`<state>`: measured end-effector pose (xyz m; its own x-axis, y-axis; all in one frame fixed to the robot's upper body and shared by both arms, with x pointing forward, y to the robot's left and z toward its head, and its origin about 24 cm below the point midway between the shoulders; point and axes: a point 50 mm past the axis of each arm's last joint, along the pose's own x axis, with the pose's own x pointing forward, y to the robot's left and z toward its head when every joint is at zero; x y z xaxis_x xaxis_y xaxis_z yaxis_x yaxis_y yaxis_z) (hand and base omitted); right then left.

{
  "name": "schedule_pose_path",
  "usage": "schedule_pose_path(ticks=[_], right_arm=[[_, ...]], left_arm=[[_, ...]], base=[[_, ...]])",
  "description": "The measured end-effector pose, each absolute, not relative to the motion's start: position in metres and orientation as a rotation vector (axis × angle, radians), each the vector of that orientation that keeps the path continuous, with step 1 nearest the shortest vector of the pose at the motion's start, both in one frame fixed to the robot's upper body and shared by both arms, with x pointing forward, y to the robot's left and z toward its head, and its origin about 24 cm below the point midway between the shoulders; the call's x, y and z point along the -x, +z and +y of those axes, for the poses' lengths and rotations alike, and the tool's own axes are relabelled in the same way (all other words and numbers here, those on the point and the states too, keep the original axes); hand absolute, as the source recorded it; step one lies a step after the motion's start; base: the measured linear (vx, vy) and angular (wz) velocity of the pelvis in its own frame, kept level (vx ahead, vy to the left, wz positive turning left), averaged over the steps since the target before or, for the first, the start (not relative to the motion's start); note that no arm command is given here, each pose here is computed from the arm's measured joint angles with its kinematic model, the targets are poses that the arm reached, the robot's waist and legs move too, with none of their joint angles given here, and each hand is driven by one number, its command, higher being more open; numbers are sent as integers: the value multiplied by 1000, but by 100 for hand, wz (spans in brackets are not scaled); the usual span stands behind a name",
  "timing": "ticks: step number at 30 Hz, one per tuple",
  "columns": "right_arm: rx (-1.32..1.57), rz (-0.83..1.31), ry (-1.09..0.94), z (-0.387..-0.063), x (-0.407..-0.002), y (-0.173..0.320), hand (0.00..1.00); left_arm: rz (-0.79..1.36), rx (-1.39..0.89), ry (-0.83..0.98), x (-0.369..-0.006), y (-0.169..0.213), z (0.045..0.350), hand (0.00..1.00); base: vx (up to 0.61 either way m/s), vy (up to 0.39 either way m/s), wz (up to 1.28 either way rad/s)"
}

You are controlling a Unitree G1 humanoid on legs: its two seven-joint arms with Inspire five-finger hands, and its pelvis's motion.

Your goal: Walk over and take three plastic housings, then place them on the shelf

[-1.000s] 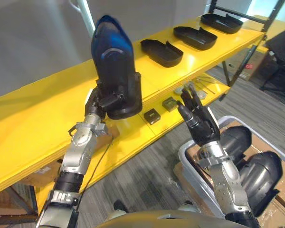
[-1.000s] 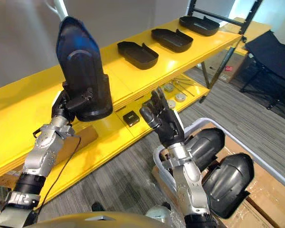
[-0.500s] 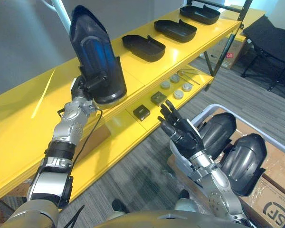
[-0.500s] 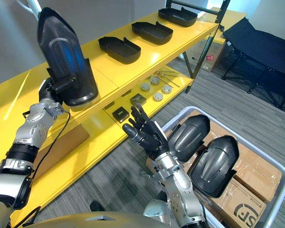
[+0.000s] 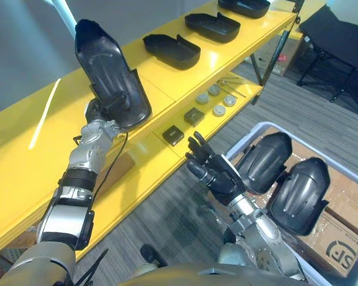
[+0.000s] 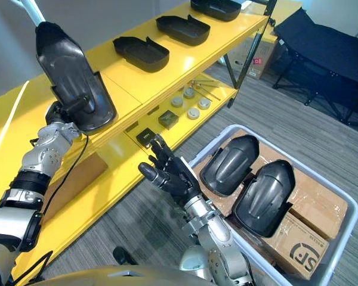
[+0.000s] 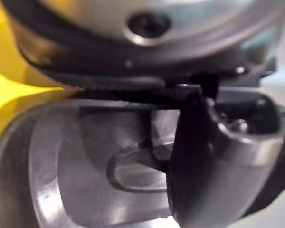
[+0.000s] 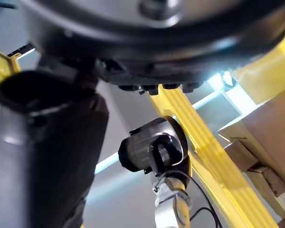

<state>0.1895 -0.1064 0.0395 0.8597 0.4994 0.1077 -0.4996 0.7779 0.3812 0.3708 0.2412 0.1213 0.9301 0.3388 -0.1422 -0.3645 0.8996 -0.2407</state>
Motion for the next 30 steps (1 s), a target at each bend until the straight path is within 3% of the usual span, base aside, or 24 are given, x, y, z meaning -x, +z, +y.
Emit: schedule_pose_path(ticks=[3, 4, 19, 30], right_arm=[[-423, -7, 547, -101, -190, 44, 100], [-424, -9, 551, -99, -190, 45, 100], [-421, -108, 576, -88, -200, 73, 100], [-434, -100, 605, -80, -197, 74, 100]], left_arm=[[66, 273, 405, -377, 137, 239, 0], [59, 275, 413, -378, 141, 239, 100], [-105, 279, 624, -392, 212, 240, 100], [-53, 239, 587, -391, 215, 254, 100]], base=[[0, 0, 0], [0, 0, 0], [0, 0, 0], [0, 0, 0]])
